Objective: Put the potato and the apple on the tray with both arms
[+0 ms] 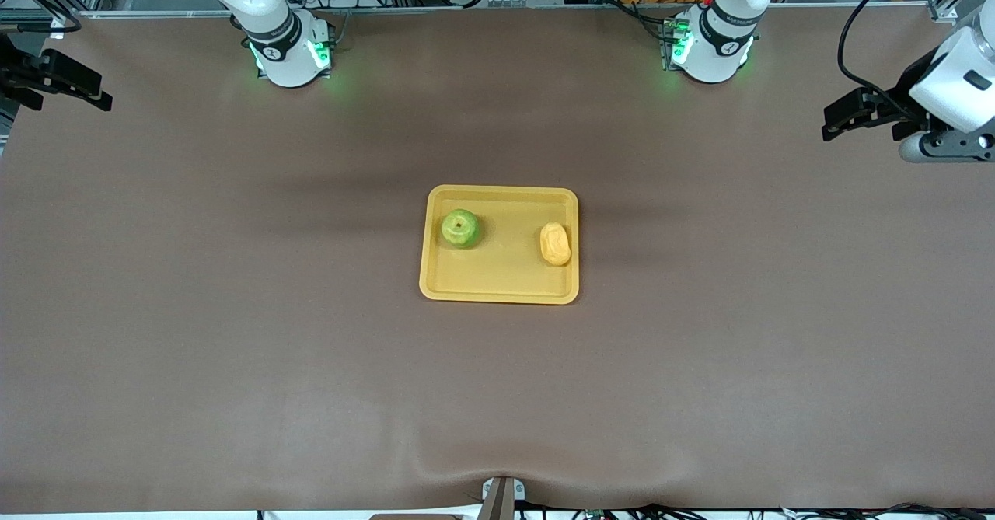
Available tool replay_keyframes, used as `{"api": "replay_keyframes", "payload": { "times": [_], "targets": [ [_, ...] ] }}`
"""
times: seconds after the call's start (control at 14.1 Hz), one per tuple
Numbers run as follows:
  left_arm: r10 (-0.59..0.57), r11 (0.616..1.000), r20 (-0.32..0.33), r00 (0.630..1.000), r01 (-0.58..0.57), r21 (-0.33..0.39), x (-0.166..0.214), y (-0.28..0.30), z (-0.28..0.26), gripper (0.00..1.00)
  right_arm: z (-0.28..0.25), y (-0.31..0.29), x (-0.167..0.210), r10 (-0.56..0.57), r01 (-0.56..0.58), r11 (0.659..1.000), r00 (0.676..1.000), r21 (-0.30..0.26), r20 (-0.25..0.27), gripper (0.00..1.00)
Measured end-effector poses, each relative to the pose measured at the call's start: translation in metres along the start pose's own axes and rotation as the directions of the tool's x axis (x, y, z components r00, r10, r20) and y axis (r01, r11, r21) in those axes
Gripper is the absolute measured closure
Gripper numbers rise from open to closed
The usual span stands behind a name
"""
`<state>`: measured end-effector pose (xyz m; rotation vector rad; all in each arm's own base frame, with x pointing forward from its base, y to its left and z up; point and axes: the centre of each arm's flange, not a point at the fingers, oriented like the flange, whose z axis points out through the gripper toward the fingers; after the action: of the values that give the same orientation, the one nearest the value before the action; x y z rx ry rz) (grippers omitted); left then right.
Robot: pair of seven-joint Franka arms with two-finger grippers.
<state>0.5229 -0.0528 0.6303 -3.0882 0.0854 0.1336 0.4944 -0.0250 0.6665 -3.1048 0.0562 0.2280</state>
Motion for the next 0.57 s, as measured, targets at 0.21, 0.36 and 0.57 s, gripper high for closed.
{"api": "replay_keyframes", "payload": {
  "times": [0.21, 0.36, 0.57],
  "targets": [
    [0.051, 0.999, 0.002, 0.999, -0.051, 0.0, 0.0004, -0.0016, 0.0008, 0.0, 0.0001, -0.0003, -0.0001, -0.001, 0.001, 1.0, 1.0, 0.0, 0.0, 0.0],
    [0.059, 0.998, 0.002, 0.998, -0.059, 0.0, 0.0005, -0.0004, 0.0009, 0.0, -0.0001, -0.002, -0.0004, -0.004, 0.004, 1.0, 1.0, -0.001, 0.0, 0.0],
    [0.059, 0.998, 0.002, 0.998, -0.059, 0.0, 0.0006, -0.0003, 0.0011, 0.0, 0.0, -0.003, -0.0005, -0.005, 0.005, 1.0, 1.0, -0.001, 0.0, 0.0]
  ]
}}
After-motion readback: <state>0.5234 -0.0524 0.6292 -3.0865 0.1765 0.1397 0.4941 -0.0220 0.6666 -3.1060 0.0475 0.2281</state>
